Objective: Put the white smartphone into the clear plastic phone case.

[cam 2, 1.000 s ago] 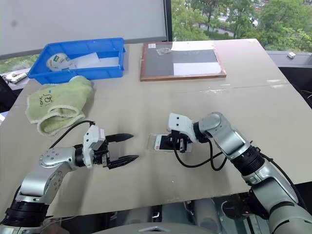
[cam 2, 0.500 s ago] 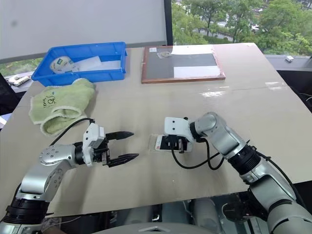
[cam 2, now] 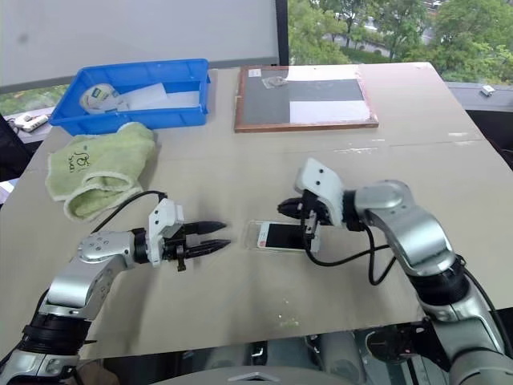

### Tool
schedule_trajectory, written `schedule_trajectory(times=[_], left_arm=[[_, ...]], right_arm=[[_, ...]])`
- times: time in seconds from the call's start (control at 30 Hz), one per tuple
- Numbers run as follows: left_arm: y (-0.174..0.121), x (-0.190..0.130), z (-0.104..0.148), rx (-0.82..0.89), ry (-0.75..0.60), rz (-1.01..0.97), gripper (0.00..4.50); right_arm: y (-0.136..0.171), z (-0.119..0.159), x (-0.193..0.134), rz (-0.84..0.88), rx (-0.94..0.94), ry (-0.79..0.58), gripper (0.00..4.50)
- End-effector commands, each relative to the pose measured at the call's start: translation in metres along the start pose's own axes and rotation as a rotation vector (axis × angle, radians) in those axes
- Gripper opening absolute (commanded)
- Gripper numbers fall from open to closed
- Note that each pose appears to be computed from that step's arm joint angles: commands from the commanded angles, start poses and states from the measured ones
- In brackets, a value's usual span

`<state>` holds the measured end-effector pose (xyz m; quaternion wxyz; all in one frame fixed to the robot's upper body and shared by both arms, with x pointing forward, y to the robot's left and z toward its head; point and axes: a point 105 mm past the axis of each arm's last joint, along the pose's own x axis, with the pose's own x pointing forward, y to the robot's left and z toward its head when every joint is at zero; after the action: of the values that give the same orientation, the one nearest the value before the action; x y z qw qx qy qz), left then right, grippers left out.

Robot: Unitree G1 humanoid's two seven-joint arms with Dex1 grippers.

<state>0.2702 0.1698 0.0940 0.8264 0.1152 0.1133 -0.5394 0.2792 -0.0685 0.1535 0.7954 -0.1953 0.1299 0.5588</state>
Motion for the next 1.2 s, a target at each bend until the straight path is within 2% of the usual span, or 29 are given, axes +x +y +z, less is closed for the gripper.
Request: schedule_trajectory(times=[0.03,0.2,0.4,0.67,0.93,1.2], left_arm=[[0.001,0.004,0.002,0.014,0.0,-0.021,0.07],[0.0,0.013,-0.001,0.017,0.008,-0.048,0.07],[-0.001,0.022,-0.008,0.017,0.022,-0.048,0.07],[-0.002,0.028,-0.011,0.03,0.039,-0.051,0.07],[-0.004,0.037,-0.006,0.031,0.025,-0.051,0.07],[-0.007,0.041,-0.004,0.026,0.009,-0.048,0.07]], right_arm=[[-0.001,-0.01,-0.026,-0.099,0.007,0.039,0.0],[0.005,-0.047,-0.045,-0.188,0.055,0.167,0.0],[0.011,-0.058,-0.039,-0.23,0.077,0.2,0.0],[0.014,-0.058,-0.02,-0.186,0.022,0.229,0.0],[0.019,-0.042,0.011,-0.073,-0.059,0.204,0.0],[0.021,-0.04,0.024,0.009,-0.036,0.171,0.0]])
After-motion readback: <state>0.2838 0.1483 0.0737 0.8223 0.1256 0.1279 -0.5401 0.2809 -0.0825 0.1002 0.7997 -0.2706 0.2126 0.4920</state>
